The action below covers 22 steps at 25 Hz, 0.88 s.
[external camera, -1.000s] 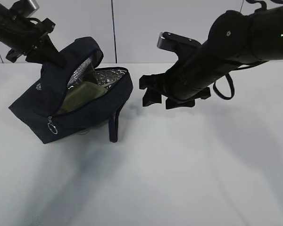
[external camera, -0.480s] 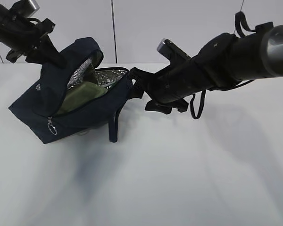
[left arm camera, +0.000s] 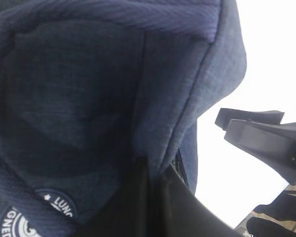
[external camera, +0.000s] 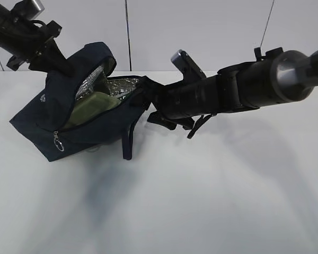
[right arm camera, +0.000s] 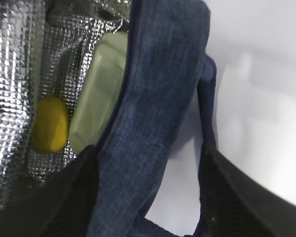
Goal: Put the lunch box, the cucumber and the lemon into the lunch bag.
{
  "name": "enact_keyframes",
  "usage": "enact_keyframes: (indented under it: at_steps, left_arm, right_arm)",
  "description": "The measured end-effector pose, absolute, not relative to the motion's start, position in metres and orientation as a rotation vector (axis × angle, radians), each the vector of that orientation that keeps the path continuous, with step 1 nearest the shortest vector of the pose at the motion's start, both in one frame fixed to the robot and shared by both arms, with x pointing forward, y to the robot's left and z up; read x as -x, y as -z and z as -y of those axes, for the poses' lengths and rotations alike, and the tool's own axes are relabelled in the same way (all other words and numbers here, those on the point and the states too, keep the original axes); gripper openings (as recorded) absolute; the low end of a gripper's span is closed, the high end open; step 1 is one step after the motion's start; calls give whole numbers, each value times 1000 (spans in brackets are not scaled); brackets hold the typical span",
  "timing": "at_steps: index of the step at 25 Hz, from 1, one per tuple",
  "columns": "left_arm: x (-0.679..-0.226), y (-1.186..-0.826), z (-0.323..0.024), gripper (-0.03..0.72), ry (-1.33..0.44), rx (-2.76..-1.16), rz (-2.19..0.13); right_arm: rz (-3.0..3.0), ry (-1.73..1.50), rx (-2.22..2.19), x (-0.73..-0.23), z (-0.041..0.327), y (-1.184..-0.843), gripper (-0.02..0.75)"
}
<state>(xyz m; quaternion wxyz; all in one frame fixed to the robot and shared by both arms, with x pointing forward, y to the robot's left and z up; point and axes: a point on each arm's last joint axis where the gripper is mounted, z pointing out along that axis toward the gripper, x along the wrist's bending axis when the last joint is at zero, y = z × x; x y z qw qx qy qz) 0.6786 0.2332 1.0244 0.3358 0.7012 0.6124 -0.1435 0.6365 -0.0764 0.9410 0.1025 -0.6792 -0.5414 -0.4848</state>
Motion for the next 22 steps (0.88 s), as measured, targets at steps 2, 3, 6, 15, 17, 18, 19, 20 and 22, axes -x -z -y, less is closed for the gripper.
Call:
enact_keyframes:
  at_steps: [2,3,6,15,17,18,19,20,22]
  left_arm:
    - [-679,-1024,-233,-10,374,-1829,-1597]
    - [-679,-1024,-233,-10,374,-1829,-1597]
    - [-679,-1024,-233,-10,374,-1829,-1597]
    - [-679,-1024,-233,-10,374,-1829,-1597]
    - [-679,-1024,-233,-10,374,-1829,-1597]
    - [-679,-1024,-233,-10,374,-1829,-1597]
    - [-679,-1024,-233,-10,374,-1829,-1597]
    - [-679,-1024,-233,-10,374,-1829,-1597]
    - [-679,-1024,-233,-10,374,-1829,-1597]
  right_arm:
    - [1600,1415,1996,-637,75,-933,475]
    - [1601,1406,1995,-637,75,-930,475]
    - [1605,1384,2002,-638,74,-922,475]
    - [1596,1387,1958,-646,67,-914,475]
    - [1592,1402,1926,-648,64,-916,475]
    - [1592,1403,1920,-649,63,-916,475]
    - [1591,1406,1916,-649,63,-916,475]
    - [1591,1409,1912,-650,62,-917,475]
    - [1593,1412,1908,-650,62,-918,475]
